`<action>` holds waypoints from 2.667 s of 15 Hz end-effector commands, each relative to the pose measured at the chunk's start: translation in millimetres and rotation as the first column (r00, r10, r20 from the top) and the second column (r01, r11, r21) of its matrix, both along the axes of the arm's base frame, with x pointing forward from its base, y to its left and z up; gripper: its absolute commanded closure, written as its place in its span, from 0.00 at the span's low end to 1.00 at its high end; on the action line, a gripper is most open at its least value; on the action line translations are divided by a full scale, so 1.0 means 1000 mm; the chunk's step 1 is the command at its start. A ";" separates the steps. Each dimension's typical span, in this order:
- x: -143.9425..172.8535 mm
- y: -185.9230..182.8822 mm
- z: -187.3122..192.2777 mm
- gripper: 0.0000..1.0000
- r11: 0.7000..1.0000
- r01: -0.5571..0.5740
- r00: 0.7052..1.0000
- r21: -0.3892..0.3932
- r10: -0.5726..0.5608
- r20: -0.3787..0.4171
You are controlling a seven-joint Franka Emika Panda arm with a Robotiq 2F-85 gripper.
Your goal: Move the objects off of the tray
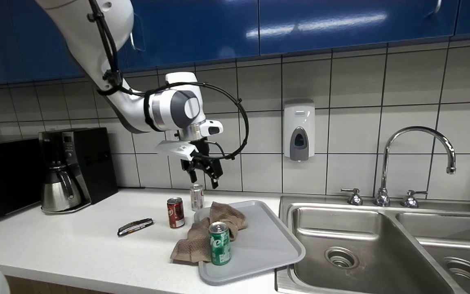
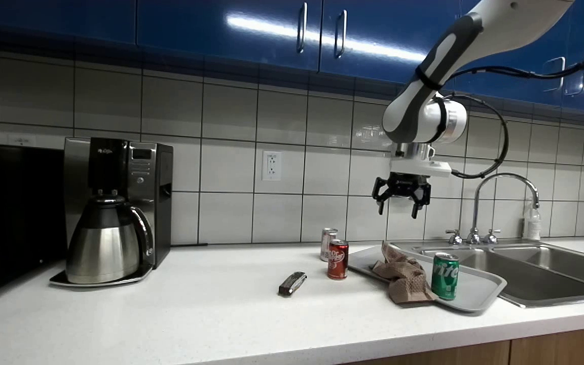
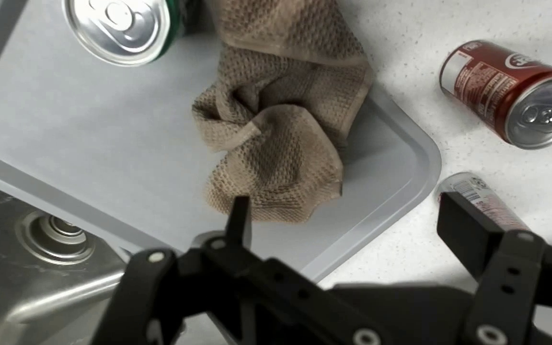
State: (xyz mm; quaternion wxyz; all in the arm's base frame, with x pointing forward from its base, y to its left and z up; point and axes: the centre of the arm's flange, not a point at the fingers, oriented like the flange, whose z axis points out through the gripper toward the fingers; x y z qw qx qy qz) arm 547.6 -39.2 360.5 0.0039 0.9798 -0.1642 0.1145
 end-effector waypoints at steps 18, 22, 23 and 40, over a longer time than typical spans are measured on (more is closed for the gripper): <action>-0.110 -0.067 -0.029 0.00 0.991 0.117 0.987 -0.060 -0.123 -0.103; -0.109 -0.066 -0.038 0.00 0.992 0.111 0.985 -0.057 -0.117 -0.125; -0.108 -0.065 -0.040 0.00 0.993 0.108 0.985 -0.057 -0.114 -0.129; -0.084 -0.065 -0.085 0.00 0.992 0.115 0.971 -0.049 -0.123 -0.208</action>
